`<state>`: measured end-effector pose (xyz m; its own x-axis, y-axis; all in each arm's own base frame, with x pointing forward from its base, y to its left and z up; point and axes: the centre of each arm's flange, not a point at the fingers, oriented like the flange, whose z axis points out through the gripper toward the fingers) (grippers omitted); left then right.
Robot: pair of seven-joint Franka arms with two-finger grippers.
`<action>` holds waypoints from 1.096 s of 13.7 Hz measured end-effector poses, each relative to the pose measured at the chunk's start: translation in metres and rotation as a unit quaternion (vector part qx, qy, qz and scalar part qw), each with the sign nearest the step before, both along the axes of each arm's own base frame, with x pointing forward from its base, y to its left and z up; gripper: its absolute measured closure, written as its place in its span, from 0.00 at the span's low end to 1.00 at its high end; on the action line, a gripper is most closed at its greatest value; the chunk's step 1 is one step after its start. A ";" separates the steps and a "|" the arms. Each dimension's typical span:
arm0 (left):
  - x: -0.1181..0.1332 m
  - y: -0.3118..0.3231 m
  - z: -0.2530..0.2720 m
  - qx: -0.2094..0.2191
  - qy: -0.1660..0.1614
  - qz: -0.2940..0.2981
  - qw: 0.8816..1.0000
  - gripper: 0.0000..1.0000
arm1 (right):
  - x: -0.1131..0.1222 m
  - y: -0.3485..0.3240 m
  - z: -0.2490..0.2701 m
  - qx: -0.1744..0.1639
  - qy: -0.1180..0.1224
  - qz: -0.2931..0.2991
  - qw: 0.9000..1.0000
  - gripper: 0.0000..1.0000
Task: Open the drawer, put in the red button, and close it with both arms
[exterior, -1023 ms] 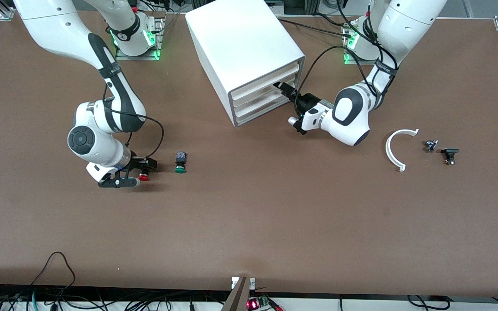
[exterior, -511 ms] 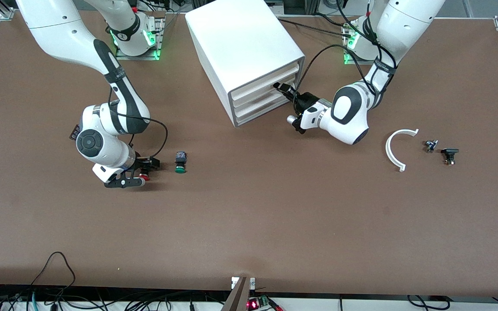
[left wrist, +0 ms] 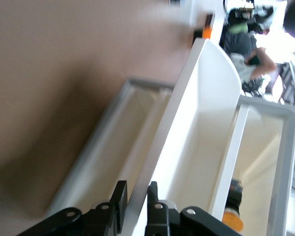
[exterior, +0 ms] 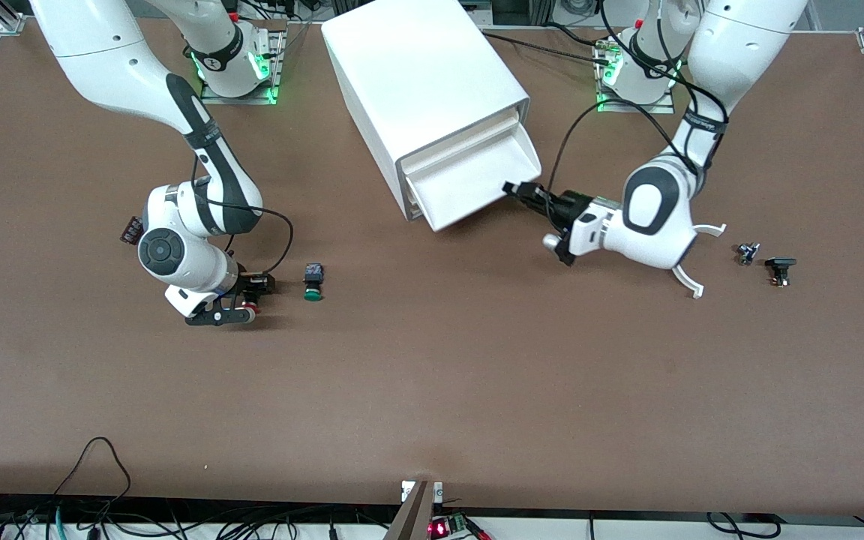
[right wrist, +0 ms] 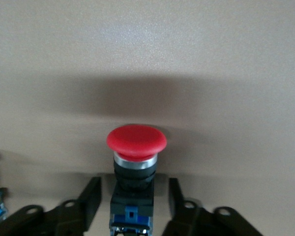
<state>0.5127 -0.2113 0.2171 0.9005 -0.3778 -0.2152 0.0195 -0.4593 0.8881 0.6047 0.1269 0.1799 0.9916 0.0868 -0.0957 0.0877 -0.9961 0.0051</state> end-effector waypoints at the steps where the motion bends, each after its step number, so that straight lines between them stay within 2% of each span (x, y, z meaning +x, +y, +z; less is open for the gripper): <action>1: 0.013 0.009 0.004 0.009 -0.019 0.015 1.000 0.79 | 0.000 0.000 -0.001 -0.004 0.000 0.005 1.000 0.51; 2: 0.023 0.016 0.008 0.018 -0.036 0.026 0.999 0.79 | 0.000 0.000 -0.001 -0.005 0.000 0.009 1.000 0.51; 4: 0.032 0.023 0.010 0.028 -0.056 0.040 0.997 0.79 | -0.001 0.005 -0.001 -0.003 -0.001 0.015 1.000 0.67; 5: 0.036 0.025 0.011 0.032 -0.059 0.050 0.996 0.73 | -0.002 0.010 0.000 -0.001 -0.001 0.019 1.000 0.67; 8: 0.051 0.035 0.026 0.031 -0.072 0.085 0.993 0.43 | -0.001 0.025 0.005 0.006 -0.008 0.029 1.000 0.67; 12: 0.065 0.045 0.067 0.053 -0.126 0.110 0.985 0.02 | 0.023 0.033 0.047 0.013 -0.039 0.033 0.999 0.67; 15: 0.081 0.096 0.108 0.082 -0.177 0.145 0.970 0.00 | 0.051 0.038 0.113 0.016 -0.056 0.062 0.996 0.67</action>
<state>0.5938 -0.1156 0.3247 0.9923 -0.0838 0.0916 -0.1239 -0.6152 0.7786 0.6553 0.1648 0.2927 0.9773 0.2110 0.0200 0.2113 -0.9774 -0.0098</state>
